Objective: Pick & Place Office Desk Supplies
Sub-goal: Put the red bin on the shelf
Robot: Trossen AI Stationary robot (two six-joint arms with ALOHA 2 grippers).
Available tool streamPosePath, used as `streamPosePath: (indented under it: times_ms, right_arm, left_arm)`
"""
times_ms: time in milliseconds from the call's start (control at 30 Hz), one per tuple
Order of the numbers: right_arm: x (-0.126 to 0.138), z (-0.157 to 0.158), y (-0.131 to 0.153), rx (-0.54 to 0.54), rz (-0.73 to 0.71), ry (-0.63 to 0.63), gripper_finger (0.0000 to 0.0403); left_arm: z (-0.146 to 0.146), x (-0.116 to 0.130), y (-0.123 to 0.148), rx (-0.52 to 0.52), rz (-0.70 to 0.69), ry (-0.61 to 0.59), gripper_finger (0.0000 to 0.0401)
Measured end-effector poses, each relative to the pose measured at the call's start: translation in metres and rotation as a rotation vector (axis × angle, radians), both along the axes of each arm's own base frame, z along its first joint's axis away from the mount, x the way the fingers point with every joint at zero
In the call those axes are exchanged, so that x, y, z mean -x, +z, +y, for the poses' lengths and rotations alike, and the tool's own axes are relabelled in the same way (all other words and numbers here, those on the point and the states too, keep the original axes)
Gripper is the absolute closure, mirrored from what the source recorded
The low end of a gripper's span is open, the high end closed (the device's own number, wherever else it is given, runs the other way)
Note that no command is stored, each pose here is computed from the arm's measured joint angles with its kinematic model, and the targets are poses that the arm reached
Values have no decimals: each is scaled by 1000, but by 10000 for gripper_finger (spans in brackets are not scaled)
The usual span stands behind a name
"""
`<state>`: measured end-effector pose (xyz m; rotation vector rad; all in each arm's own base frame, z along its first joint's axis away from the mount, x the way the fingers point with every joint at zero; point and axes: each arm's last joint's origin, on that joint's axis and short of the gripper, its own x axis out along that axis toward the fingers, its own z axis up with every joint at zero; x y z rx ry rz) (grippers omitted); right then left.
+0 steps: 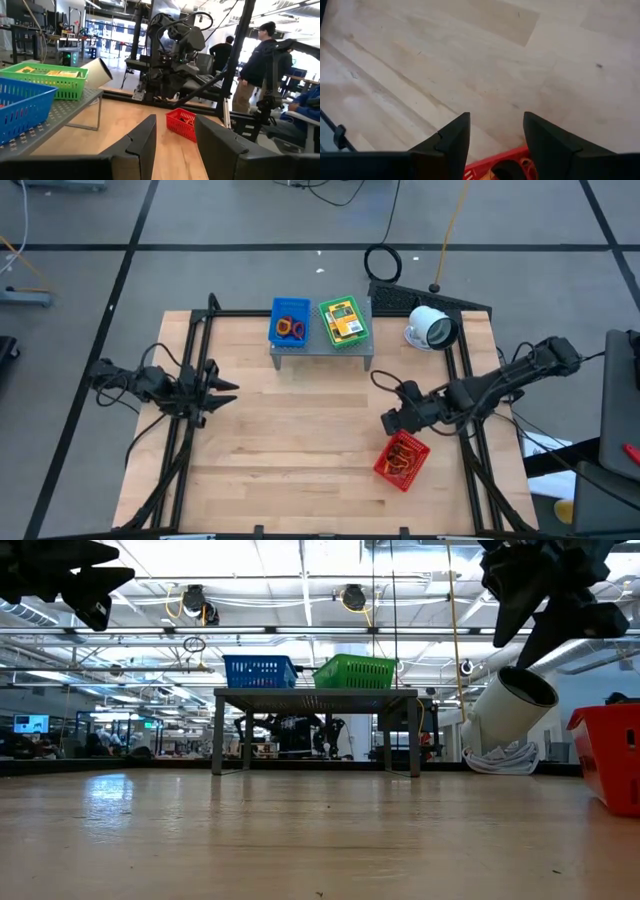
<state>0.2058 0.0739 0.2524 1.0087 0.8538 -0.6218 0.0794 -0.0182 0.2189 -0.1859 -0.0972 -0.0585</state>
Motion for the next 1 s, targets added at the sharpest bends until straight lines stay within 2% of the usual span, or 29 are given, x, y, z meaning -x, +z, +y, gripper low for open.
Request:
streamPosePath:
  times_ms: [400,600,667,767,867,933,1000]
  right_arm:
    - [2,-14,14,88,-78,117,229]
    - [-6,-11,31,284,-264,316,229]
    - [-10,-11,37,324,-333,325,229]
    - [-13,-12,38,289,-349,276,229]
    - [-14,-15,33,204,-222,124,229]
    - [-14,-17,38,196,-106,11,229]
    - [-19,-17,53,222,-50,-81,229]
  left_arm:
    - [0,0,0,-2,0,1,260]
    - [0,0,0,-2,0,0,260]
    - [0,0,0,-2,-1,1,260]
    - [0,0,0,-2,0,1,260]
    - [0,0,0,-2,0,1,260]
    - [0,0,0,-2,0,1,260]
    - [0,0,0,-1,-2,1,260]
